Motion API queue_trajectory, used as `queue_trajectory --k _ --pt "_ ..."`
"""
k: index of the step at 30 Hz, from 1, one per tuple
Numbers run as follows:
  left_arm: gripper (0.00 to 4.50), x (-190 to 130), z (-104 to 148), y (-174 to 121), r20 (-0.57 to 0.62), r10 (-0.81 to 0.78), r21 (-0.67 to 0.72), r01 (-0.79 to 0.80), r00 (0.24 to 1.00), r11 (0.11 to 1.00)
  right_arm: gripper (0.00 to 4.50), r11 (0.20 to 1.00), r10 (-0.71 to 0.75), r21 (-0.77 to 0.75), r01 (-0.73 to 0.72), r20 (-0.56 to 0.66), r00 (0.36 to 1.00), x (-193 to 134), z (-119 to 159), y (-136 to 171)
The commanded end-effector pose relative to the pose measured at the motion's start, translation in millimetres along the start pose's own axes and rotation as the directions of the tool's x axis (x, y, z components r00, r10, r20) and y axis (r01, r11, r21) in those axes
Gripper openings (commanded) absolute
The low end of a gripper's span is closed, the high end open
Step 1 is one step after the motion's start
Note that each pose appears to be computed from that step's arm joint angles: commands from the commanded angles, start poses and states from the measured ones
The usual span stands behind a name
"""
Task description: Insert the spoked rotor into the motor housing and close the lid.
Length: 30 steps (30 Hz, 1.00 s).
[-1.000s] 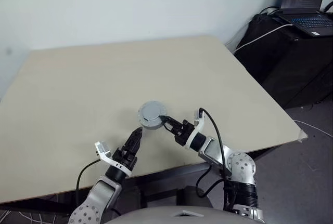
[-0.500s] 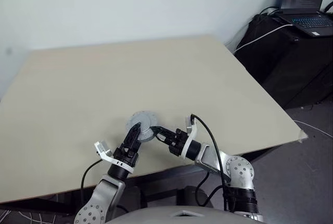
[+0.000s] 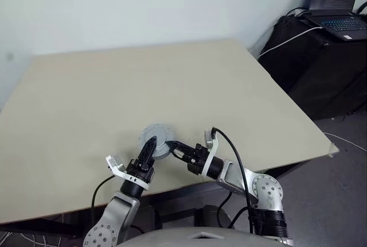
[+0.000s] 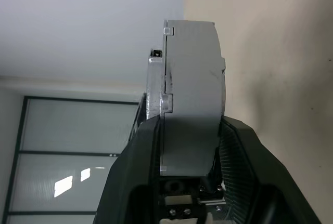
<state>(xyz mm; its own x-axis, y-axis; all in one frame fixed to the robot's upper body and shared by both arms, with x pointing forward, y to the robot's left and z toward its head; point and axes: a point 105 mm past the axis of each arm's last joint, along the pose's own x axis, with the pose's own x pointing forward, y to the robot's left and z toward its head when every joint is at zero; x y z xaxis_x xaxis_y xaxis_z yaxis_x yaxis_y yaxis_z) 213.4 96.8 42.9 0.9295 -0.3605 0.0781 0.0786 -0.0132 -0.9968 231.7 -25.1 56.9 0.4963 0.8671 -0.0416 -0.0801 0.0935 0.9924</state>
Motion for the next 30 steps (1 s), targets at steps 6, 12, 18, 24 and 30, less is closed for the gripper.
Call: queue_trajectory --k 6,12,18,24,30 --pt "2.13 18.1 -14.4 -19.2 0.0 -0.093 -0.065 0.093 0.996 0.994 1.29 0.995 0.076 -0.061 -0.075 0.018 0.997 2.3 5.7 21.5" --pt "2.13 17.8 -11.5 -19.5 0.014 -0.089 -0.049 0.089 0.996 0.995 1.29 0.988 0.017 -0.155 -0.007 0.064 0.998 -2.1 14.8 15.1" --pt "2.12 19.5 -5.7 -20.1 0.037 -0.081 -0.014 0.081 0.996 0.997 2.94 0.971 0.02 -0.238 -0.002 0.073 0.997 -8.7 17.1 20.7" --pt "2.12 24.1 4.9 -19.5 0.066 -0.077 0.032 0.075 0.995 0.997 4.5 0.921 -0.053 -0.376 0.099 0.131 0.99 -16.2 27.8 16.2" --pt "2.12 32.1 24.3 -16.5 0.135 -0.041 0.093 0.028 0.99 0.995 4.5 0.663 -0.028 -0.726 0.184 0.221 0.975 -27.8 38.9 19.5"
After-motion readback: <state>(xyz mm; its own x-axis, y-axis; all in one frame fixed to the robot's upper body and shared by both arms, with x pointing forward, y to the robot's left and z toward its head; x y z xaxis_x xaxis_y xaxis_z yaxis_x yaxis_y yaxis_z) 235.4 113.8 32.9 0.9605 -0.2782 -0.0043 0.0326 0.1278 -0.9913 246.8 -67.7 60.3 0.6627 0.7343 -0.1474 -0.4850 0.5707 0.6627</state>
